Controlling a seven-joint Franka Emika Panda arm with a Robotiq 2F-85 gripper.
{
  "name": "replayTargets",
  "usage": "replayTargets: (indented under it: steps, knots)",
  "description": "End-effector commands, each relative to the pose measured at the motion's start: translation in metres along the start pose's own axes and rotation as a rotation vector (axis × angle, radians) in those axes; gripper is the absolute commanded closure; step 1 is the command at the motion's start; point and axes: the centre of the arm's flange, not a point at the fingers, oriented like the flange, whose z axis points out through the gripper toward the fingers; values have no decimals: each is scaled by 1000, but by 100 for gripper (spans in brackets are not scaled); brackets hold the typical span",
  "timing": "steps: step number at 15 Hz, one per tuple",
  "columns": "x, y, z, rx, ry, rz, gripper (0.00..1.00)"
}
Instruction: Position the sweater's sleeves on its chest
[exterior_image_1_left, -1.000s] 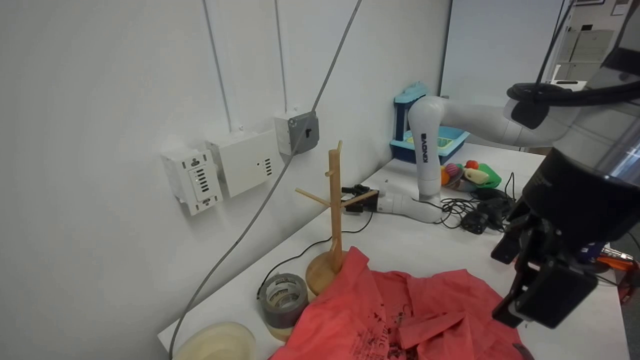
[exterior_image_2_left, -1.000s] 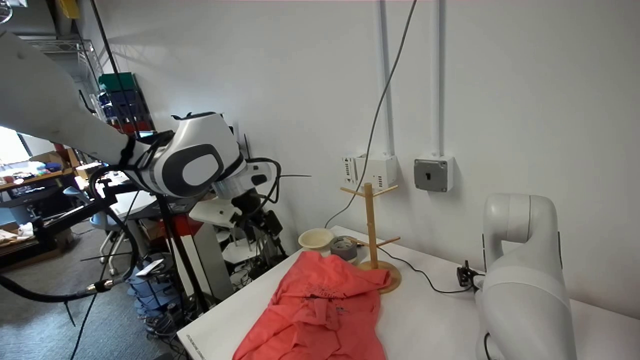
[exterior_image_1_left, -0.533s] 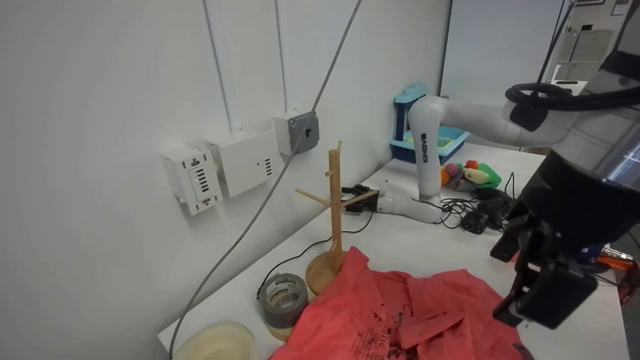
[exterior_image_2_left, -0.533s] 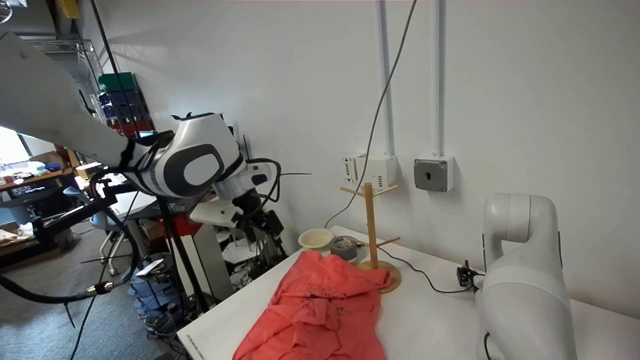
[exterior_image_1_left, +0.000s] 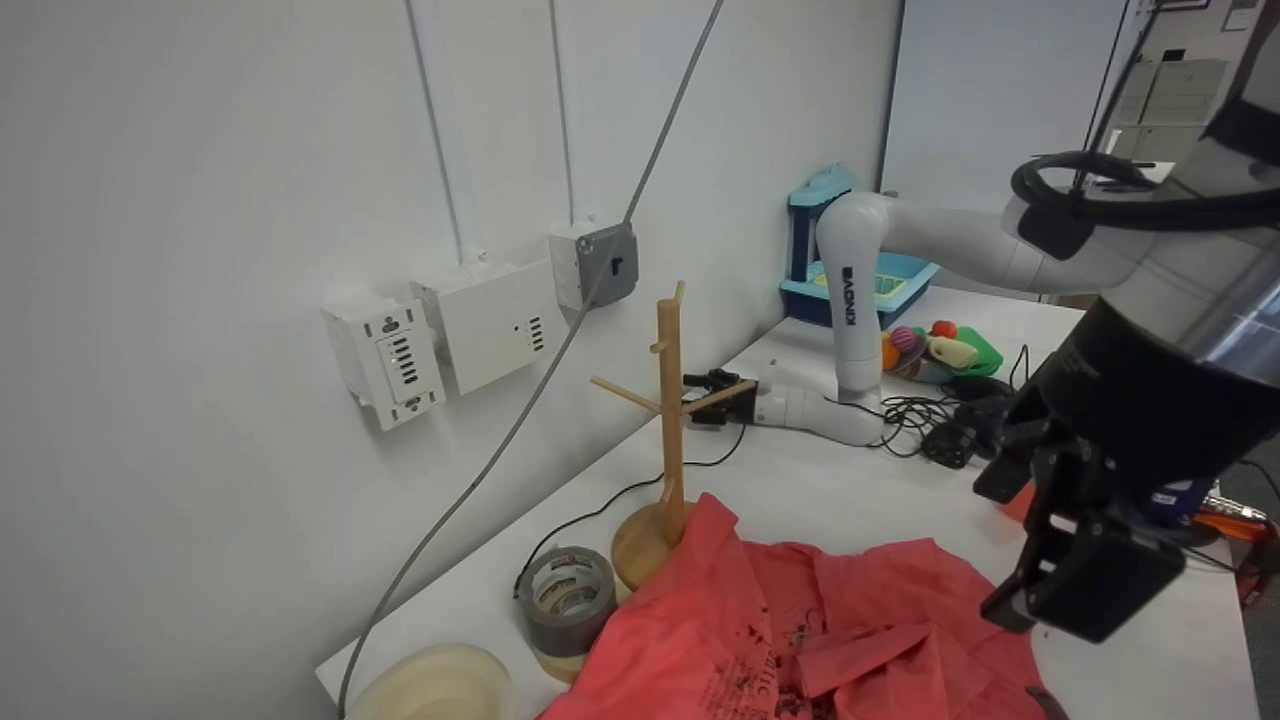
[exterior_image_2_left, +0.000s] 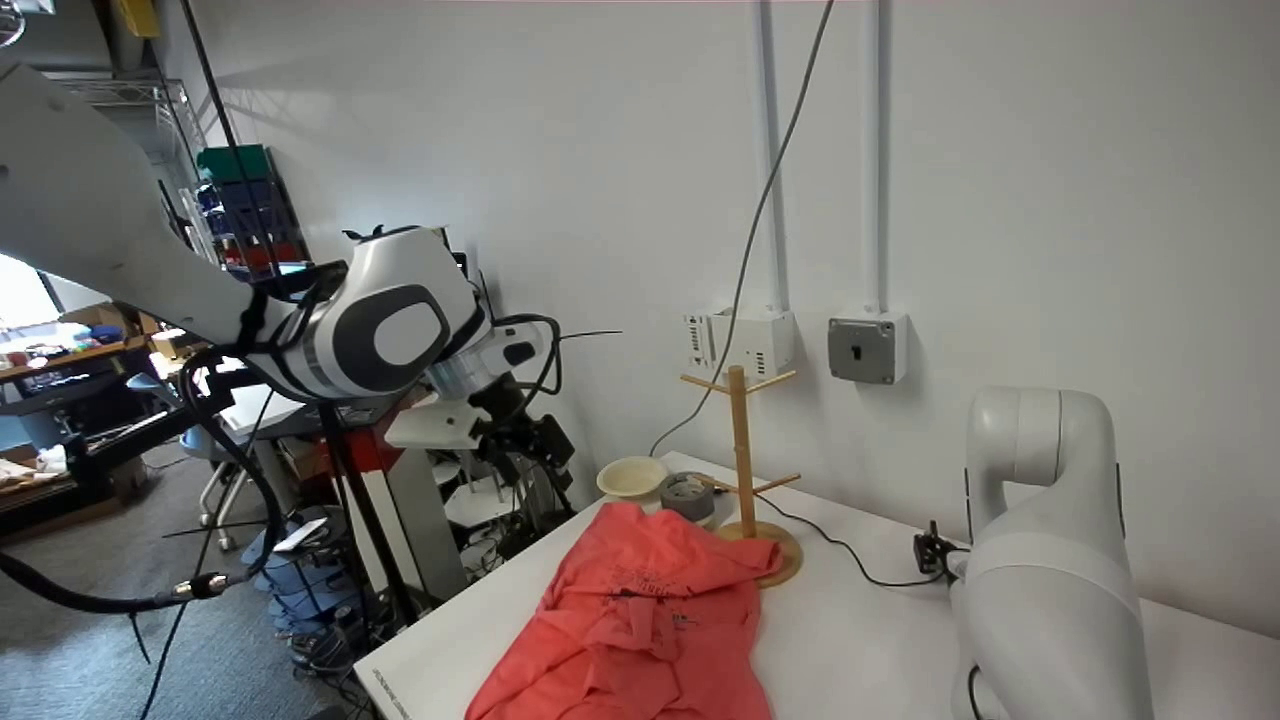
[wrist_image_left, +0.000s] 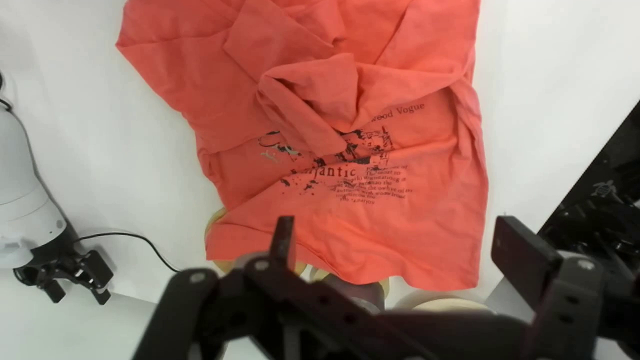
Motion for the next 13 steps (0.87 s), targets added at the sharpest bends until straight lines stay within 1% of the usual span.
replayTargets:
  steps: [1, 5, 6, 13]
  knots:
    - [1, -1, 1, 6, 30, 36, 0]
    - [2, -1, 1, 5, 40, 67, 0]
    - [2, 0, 0, 6, 23, 40, 0]
    - [3, 0, 0, 6, 24, 48, 0]
